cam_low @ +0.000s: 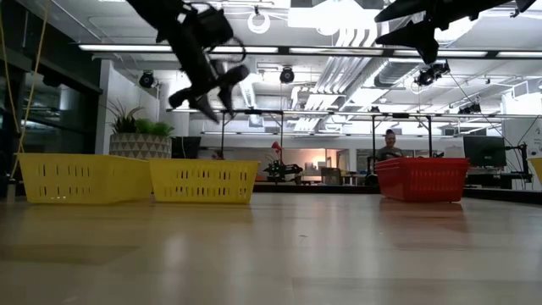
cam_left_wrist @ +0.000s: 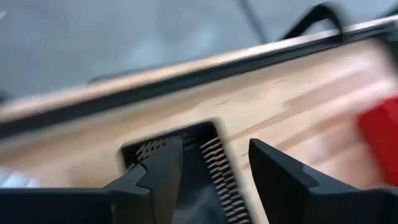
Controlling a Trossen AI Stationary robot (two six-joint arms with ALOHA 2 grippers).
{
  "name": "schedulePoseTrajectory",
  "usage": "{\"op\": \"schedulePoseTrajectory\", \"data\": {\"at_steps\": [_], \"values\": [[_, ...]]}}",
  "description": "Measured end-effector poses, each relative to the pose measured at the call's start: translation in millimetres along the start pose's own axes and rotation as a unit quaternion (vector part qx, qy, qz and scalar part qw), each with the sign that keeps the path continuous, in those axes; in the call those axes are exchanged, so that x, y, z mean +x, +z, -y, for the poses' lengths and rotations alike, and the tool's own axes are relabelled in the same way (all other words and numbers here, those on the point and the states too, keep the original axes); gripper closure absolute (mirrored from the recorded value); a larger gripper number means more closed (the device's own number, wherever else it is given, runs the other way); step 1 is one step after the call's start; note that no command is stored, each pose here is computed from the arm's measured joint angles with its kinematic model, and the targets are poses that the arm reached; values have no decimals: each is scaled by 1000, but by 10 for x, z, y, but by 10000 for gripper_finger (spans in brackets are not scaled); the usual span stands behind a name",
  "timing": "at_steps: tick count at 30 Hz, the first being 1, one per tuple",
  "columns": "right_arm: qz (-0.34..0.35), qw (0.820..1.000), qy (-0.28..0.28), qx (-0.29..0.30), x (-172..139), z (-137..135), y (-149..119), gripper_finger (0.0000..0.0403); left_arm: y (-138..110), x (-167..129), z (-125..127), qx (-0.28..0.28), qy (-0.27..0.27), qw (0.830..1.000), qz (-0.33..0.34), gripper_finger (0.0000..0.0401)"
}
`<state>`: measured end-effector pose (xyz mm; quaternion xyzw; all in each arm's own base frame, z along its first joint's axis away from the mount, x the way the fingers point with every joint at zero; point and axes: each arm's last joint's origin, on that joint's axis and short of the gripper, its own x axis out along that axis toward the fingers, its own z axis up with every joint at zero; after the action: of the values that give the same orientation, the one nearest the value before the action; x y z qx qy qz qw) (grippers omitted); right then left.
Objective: Stack baskets by color
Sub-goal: Stack the bottom black bin on top of the black bin
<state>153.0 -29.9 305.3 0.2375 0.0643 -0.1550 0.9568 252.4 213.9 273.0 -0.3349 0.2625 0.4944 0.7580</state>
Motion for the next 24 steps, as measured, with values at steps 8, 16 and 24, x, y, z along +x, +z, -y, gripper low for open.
{"op": "schedulePoseTrajectory", "data": {"at_steps": [8,16,24], "values": [[46,999,24,-1,-6,-45,89,218,363,-752,430,110,-215,964,113,225],[64,997,33,-1,-11,-63,124,218,20,-1833,557,188,-337,901,196,237],[64,997,32,-23,-11,-64,124,218,-695,-2177,277,167,-402,856,280,240]]}}
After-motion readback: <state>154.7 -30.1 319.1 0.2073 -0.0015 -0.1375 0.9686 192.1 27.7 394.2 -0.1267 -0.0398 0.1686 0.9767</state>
